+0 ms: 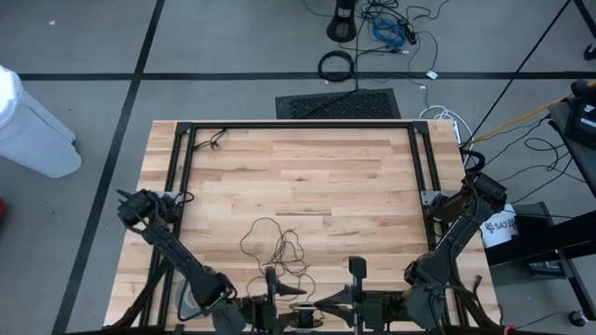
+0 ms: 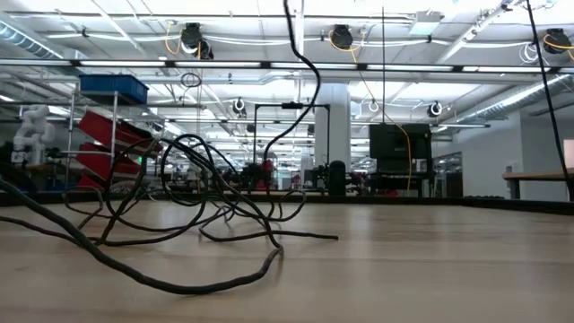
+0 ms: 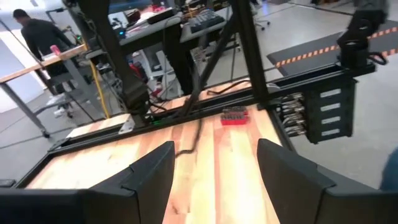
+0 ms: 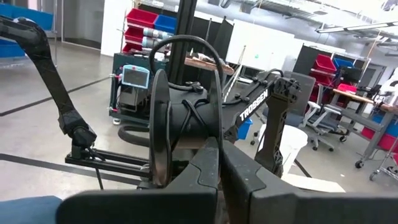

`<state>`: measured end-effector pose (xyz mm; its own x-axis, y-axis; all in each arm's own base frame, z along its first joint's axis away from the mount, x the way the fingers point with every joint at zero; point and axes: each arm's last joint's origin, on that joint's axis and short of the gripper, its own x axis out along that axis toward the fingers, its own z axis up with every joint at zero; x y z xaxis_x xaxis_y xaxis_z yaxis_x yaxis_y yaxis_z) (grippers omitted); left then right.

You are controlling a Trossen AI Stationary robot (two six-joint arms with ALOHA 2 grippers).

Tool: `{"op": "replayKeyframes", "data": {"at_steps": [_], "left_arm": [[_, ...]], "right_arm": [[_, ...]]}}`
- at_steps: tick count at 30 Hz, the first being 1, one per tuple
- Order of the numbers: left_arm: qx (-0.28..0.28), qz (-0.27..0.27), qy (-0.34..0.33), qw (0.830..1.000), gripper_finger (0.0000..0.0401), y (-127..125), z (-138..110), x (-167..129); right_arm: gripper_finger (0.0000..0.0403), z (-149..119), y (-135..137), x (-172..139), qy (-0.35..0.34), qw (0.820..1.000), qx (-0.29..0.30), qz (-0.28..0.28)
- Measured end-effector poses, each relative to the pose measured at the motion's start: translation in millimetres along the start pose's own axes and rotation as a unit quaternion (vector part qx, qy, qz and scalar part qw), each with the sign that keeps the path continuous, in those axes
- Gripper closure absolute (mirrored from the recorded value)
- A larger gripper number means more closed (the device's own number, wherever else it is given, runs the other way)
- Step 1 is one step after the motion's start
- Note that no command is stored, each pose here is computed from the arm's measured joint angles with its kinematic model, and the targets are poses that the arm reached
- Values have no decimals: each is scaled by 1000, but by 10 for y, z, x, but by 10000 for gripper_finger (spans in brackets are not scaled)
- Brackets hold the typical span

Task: Coil cords
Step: Coil the black wire onto the spool

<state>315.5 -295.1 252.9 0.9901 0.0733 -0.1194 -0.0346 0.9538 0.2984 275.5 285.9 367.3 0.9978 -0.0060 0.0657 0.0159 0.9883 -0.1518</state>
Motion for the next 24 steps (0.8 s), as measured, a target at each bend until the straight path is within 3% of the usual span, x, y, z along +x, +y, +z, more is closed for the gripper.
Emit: {"op": "replayKeyframes", "data": {"at_steps": [4, 16, 24], "left_arm": [[-24, 1, 1, 1000, 166, 6, -4, 7], [-26, 8, 3, 1000, 167, 51, -12, 55], [-32, 9, -1, 999, 211, 57, -1, 59]], "right_arm": [[403, 0, 0, 0, 0, 1000, 2, 0], [403, -2, 0, 0, 1, 1000, 3, 0], [403, -2, 0, 0, 1, 1000, 3, 0]]}}
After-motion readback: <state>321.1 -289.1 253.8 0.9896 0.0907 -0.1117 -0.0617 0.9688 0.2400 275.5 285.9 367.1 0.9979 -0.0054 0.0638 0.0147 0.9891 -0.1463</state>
